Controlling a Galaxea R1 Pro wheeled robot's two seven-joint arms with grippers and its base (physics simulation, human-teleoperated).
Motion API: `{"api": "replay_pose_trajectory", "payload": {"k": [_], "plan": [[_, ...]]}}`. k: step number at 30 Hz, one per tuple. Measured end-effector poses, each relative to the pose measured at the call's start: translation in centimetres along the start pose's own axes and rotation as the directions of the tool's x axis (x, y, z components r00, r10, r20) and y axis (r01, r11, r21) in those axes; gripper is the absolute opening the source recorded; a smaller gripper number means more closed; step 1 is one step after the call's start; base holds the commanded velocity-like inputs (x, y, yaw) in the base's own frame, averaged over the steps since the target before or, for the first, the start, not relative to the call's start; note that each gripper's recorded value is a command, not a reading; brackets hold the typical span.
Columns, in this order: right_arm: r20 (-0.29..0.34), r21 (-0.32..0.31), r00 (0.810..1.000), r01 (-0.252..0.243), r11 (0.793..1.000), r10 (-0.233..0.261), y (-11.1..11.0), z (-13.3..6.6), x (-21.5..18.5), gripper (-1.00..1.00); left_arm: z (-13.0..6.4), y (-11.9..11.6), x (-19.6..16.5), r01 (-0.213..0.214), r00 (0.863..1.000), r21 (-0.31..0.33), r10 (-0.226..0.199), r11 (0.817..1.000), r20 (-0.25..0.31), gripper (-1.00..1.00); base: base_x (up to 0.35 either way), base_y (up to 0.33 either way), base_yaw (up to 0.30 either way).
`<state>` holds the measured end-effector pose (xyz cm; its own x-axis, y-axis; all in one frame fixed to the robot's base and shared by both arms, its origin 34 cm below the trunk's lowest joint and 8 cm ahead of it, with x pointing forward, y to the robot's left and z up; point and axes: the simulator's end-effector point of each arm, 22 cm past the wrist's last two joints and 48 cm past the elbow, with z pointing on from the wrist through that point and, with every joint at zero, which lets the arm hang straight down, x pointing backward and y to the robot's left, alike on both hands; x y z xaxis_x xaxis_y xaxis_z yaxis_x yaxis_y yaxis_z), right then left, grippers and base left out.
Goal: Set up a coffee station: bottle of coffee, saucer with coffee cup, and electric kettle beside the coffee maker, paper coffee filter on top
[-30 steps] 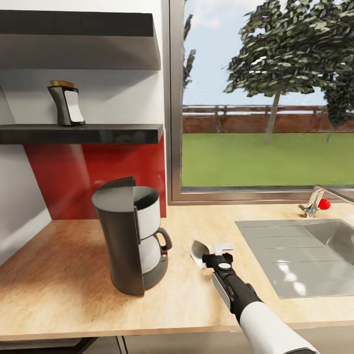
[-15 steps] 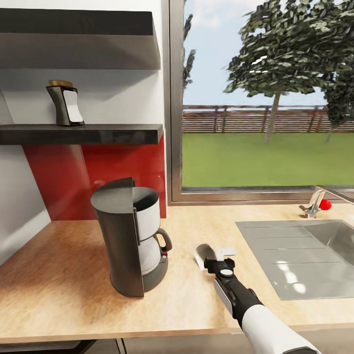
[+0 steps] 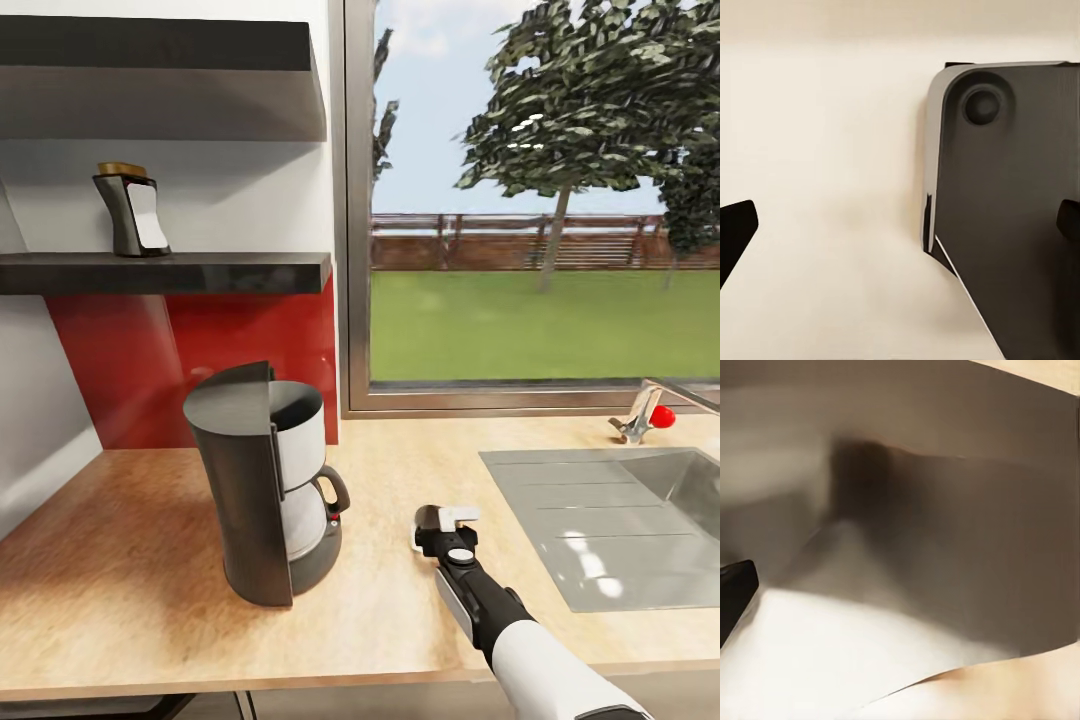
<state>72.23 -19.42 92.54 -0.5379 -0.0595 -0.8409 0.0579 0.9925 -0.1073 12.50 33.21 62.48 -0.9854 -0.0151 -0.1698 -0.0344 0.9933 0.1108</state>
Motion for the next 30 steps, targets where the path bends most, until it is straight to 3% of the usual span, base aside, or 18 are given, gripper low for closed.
{"api": "replay_pose_trajectory", "payload": {"k": [1,2,30], "plan": [[0.0,0.0,1.0,0.0,1.0,0.0,0.0,0.0,0.0,1.0,0.0,-0.05,-0.01,0.0,1.0,0.001,0.0,1.0,0.0,1.0,0.0,0.0,0.0],[-0.001,0.0,1.0,-0.001,1.0,0.001,-0.02,0.0,0.02,-1.0,0.0,-0.11,-0.01,0.0,1.0,0.001,0.0,1.0,0.0,1.0,0.0,0.0,0.0],[0.013,-0.001,1.0,0.001,1.0,-0.001,0.03,-0.03,-0.35,-1.0,-0.02,-0.31,0.09,0.001,1.0,0.004,-0.001,1.0,-0.001,1.0,0.0,0.0,0.0]]}}
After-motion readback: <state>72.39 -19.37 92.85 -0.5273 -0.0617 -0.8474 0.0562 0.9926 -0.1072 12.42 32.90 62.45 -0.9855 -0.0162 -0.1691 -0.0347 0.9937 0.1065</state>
